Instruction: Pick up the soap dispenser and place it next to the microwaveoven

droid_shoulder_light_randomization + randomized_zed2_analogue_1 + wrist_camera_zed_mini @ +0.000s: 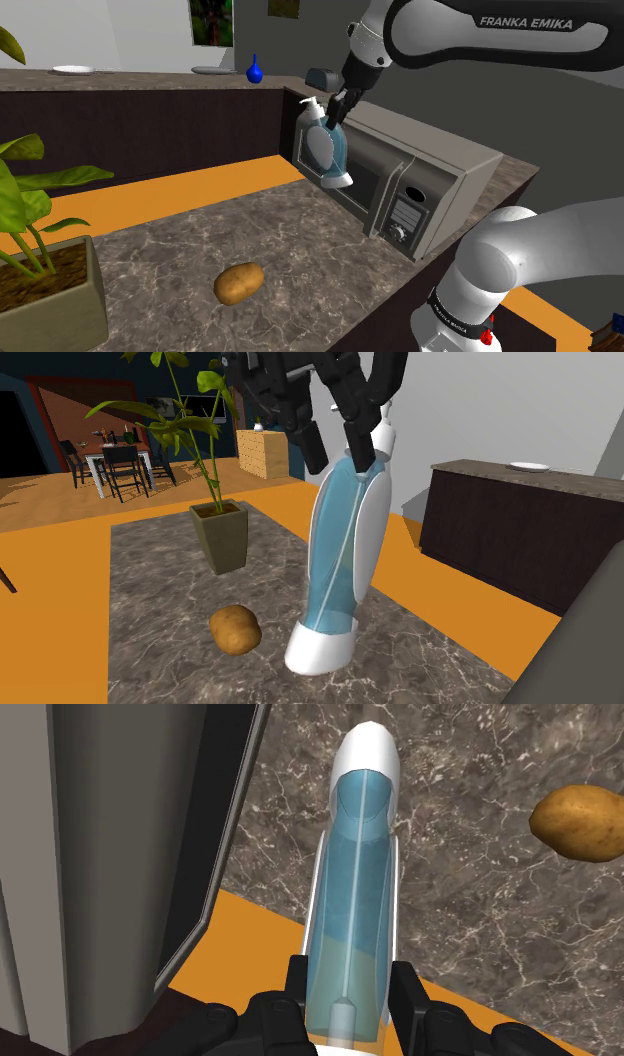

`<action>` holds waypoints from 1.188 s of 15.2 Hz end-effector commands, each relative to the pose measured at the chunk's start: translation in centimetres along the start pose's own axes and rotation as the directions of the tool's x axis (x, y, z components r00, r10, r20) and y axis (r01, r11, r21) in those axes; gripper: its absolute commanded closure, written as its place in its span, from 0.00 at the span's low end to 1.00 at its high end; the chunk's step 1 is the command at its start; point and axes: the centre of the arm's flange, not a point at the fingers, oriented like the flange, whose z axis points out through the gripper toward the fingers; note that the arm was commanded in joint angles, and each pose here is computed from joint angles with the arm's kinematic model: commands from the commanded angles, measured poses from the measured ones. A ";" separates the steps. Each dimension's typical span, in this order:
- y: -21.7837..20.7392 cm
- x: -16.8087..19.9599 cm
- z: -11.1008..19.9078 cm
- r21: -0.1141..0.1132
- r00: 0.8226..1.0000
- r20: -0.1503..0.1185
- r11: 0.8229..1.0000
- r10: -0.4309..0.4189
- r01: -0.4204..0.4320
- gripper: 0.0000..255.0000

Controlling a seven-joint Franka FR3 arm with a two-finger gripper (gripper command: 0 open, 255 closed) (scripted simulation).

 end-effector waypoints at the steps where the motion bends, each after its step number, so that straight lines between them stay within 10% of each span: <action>1: -0.2 -0.4 0.8 0.000 1.000 -0.001 1.000 0.000 0.000 1.00; 18: -1.6 -3.4 9.1 0.000 1.000 -0.001 1.000 0.000 0.000 1.00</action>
